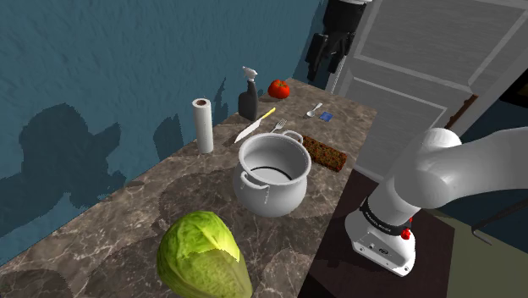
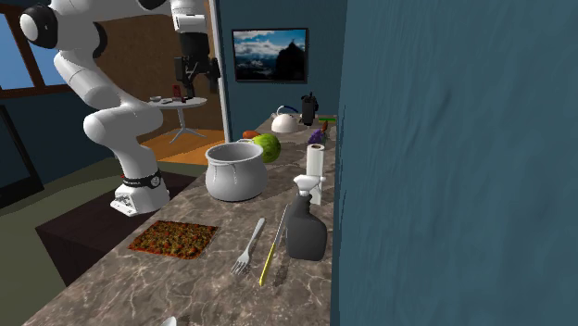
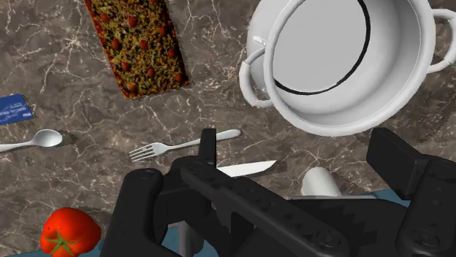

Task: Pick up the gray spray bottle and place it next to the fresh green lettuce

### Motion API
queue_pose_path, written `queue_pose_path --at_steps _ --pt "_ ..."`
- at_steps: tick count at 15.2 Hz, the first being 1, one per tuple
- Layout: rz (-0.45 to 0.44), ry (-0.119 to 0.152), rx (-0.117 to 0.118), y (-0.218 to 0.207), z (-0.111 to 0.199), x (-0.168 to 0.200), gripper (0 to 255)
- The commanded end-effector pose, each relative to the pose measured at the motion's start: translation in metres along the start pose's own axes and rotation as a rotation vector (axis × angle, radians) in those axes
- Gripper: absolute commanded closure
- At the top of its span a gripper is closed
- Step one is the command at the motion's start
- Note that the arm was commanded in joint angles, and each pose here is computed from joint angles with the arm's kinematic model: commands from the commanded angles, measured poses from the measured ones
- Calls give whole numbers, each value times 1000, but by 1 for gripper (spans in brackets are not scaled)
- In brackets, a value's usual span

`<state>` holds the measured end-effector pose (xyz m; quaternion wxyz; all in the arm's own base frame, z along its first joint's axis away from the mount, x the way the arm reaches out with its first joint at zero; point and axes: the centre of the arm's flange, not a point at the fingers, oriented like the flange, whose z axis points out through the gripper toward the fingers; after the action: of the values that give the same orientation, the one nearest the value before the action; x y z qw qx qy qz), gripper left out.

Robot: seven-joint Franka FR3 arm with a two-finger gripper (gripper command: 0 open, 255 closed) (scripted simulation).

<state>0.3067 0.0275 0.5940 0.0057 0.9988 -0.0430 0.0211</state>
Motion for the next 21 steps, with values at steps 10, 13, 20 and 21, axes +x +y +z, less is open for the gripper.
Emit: queue_pose_path --at_steps 10,13,20,21 --pt "-2 3 22 39 46 103 0" --pt "-3 3 29 52 61 138 0" --pt "-5 6 46 81 97 218 0" --pt "-6 6 48 85 102 230 0"
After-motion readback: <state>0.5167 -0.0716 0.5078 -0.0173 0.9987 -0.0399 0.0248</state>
